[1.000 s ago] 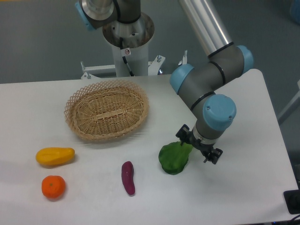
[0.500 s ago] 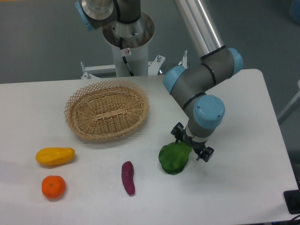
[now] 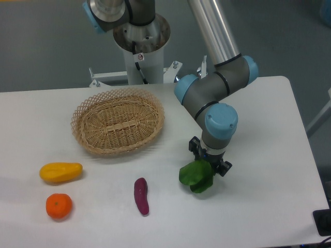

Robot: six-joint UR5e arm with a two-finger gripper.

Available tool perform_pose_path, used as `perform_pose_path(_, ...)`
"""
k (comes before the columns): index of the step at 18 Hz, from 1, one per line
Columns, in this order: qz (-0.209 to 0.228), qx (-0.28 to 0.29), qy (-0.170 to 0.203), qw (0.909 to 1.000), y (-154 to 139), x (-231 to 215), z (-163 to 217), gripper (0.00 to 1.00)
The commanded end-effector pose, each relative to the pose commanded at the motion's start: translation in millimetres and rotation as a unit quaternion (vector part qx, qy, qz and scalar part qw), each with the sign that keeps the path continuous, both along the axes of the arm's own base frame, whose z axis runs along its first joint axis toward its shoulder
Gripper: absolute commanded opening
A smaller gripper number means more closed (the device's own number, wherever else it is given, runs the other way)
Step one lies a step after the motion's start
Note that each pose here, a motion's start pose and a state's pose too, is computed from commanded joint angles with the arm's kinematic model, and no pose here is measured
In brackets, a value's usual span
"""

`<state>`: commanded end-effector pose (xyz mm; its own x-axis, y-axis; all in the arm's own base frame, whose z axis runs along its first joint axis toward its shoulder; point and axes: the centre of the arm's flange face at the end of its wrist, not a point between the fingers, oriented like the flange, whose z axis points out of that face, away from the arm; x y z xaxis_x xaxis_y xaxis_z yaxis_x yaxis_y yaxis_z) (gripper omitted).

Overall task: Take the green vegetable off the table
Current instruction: 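Close the gripper on the bok choy leaves, then lift the held bok choy up off the table and away from the basket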

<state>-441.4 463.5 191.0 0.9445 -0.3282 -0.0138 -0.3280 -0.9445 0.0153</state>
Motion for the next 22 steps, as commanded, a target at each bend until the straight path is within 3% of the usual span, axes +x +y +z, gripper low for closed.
perform_pose_path(3, 0.005, 0.01, 0.003, 0.9999, 2, -2, 11, 0.05)
perform_pose_path(4, 0.005, 0.011, 0.005, 0.9999, 1, -2, 16, 0.02)
perform_pose_path(17, 0.044, 0.067, 0.052, 0.9954, 16, -35, 89, 0.04)
perform_pose_path(22, 0.054, 0.052, 0.033, 0.9967, 12, -61, 115, 0.04)
